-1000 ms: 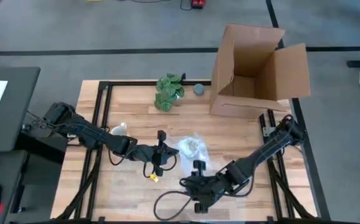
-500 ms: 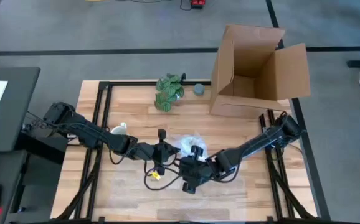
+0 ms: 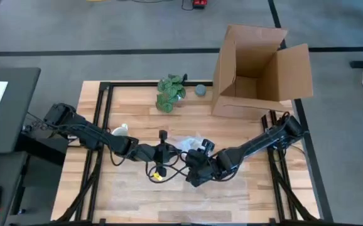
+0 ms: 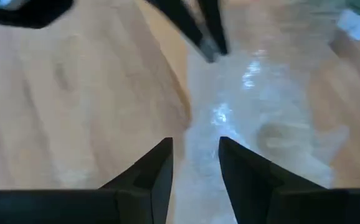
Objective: Wrap mug
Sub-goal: Wrap the blue cup with the bubble wrap
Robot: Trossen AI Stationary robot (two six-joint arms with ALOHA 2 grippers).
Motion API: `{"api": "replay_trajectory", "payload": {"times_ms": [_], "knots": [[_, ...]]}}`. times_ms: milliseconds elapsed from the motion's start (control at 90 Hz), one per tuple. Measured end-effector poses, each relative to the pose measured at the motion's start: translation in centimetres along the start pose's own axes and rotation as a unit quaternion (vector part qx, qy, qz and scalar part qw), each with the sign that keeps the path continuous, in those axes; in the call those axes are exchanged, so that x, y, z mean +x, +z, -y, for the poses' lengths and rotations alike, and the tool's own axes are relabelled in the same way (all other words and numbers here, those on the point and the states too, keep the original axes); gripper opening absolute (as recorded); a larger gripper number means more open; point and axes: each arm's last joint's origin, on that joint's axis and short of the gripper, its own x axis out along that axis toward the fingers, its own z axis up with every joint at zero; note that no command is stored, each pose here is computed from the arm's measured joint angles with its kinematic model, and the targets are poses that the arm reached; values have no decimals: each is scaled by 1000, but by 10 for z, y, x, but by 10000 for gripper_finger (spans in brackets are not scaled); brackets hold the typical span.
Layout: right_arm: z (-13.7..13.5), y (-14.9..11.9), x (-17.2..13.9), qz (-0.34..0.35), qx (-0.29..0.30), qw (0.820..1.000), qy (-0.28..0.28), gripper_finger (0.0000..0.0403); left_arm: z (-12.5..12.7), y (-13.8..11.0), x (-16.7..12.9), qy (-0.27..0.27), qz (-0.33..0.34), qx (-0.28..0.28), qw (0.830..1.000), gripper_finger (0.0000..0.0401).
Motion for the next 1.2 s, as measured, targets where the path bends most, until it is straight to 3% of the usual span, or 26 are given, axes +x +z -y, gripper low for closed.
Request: {"api": "replay_trajectory", "payload": {"times_ms": [478,789,922,1200], "knots": [[29,13,21,-37,12,999,-35,114,1,-4,0,-7,-19,-21,1000,14],[50,4,51,-83,21,996,-34,39,2,-5,0,-9,-24,-37,999,53],[58,5,62,-104,20,994,-3,5,5,-2,-5,-15,-18,-43,999,53],[77,6,80,-145,34,987,56,1,3,17,-31,-31,29,-68,997,53]]}}
